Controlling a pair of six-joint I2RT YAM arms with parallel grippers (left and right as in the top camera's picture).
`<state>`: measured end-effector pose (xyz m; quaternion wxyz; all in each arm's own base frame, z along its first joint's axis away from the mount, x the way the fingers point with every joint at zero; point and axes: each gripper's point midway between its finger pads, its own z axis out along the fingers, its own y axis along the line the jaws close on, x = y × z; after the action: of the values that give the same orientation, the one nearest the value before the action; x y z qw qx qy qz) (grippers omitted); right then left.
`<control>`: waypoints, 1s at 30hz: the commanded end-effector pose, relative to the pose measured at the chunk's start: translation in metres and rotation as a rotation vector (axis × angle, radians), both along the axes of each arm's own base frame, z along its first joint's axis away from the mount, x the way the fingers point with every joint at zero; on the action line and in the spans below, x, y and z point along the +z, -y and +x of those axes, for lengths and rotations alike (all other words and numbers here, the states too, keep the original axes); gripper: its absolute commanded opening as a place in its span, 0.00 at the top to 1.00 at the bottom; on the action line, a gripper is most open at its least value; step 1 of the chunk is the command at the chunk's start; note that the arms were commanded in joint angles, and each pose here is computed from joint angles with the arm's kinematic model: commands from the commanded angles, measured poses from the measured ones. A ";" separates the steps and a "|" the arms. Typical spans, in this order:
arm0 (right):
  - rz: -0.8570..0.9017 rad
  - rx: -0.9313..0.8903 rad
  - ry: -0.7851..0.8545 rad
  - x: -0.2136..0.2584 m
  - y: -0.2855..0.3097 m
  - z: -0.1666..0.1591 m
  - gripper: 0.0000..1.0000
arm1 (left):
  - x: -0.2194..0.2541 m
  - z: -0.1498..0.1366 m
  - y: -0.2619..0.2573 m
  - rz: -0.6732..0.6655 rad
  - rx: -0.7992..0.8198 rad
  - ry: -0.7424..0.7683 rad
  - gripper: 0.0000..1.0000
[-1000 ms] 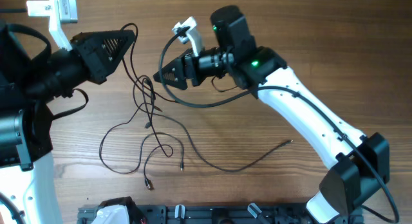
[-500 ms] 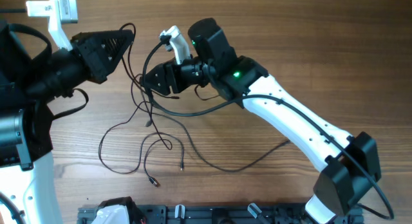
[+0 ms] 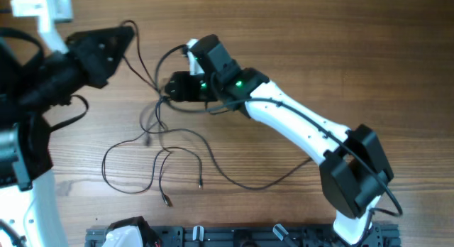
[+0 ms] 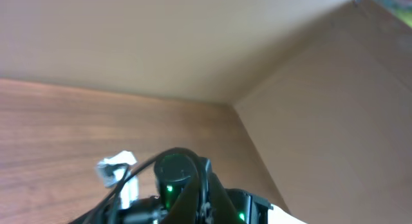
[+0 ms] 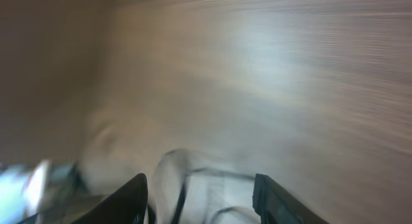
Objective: Untangle cables
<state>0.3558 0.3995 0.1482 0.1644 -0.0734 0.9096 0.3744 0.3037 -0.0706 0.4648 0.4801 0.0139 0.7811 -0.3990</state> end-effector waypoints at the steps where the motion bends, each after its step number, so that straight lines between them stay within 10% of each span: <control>1: -0.234 -0.290 -0.023 -0.038 0.091 0.054 0.46 | 0.035 -0.021 -0.026 0.008 0.123 0.104 0.96; 20: -0.514 -0.464 -0.274 -0.096 0.312 0.061 0.50 | 0.078 -0.010 -0.124 0.092 0.627 0.246 0.96; 24: -0.448 -0.408 -0.267 -0.093 0.318 0.065 0.15 | 0.095 -0.016 -0.124 0.090 0.655 0.287 0.96; 30: -0.121 0.068 0.012 -0.025 0.224 0.054 0.08 | 0.085 -0.004 -0.095 0.071 0.544 0.248 0.96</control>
<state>0.4258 0.1066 0.0715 0.1118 0.0512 0.9713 0.2035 0.2940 0.0363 0.5471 0.6650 -0.1383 0.7040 -0.2073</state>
